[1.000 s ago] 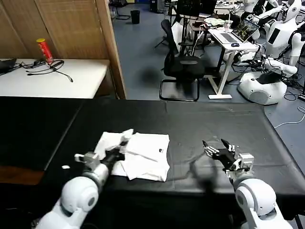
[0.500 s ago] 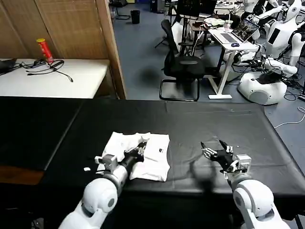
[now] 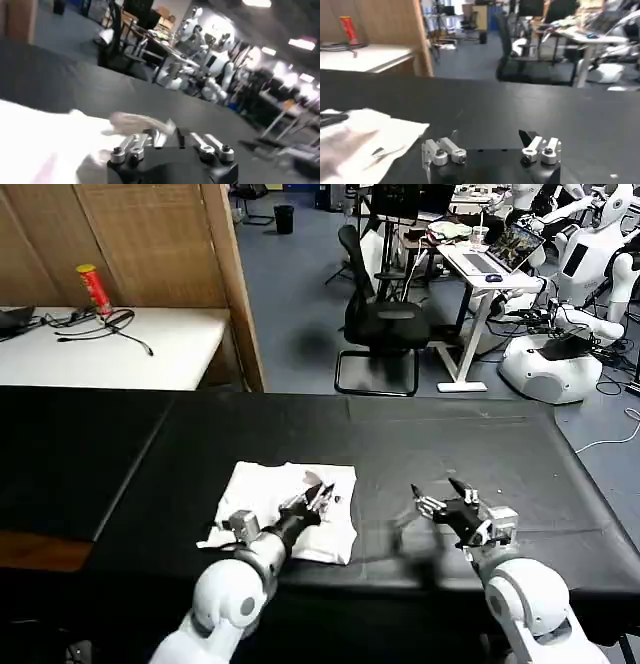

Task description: Fold and organize the clothes.

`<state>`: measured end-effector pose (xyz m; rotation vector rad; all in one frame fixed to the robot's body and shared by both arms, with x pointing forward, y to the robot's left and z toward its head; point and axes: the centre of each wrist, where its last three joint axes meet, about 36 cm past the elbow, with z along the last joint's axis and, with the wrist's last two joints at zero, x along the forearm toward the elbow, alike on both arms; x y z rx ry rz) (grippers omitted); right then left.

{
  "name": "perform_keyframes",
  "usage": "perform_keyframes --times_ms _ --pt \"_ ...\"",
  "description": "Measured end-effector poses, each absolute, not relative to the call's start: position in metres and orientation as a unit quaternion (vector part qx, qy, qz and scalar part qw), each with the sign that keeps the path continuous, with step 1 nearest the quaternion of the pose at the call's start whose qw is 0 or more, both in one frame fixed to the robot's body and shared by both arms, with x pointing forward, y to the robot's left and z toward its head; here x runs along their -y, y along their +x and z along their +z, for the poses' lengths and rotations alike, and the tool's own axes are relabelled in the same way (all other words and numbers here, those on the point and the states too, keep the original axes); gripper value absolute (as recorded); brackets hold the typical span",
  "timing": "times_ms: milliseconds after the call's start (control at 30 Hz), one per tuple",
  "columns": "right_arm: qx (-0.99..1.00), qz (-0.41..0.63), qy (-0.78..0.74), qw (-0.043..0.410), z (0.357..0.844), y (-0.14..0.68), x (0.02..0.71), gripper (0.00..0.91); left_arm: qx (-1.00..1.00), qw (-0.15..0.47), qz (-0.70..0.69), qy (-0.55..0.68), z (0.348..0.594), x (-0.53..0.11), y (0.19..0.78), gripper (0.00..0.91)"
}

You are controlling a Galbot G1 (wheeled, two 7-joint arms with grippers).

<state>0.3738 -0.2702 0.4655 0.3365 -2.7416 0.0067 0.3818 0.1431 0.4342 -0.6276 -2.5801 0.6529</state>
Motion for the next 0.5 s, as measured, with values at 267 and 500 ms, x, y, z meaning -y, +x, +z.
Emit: perform_keyframes --times_ms 267,500 --pt "0.958 -0.014 0.191 0.213 0.466 0.38 0.234 0.878 0.956 0.129 0.163 -0.208 0.453 -0.171 0.39 0.878" --pt "0.928 0.029 0.313 0.199 0.466 0.4 0.193 0.878 0.981 0.112 0.055 -0.147 0.456 -0.23 0.397 0.878"
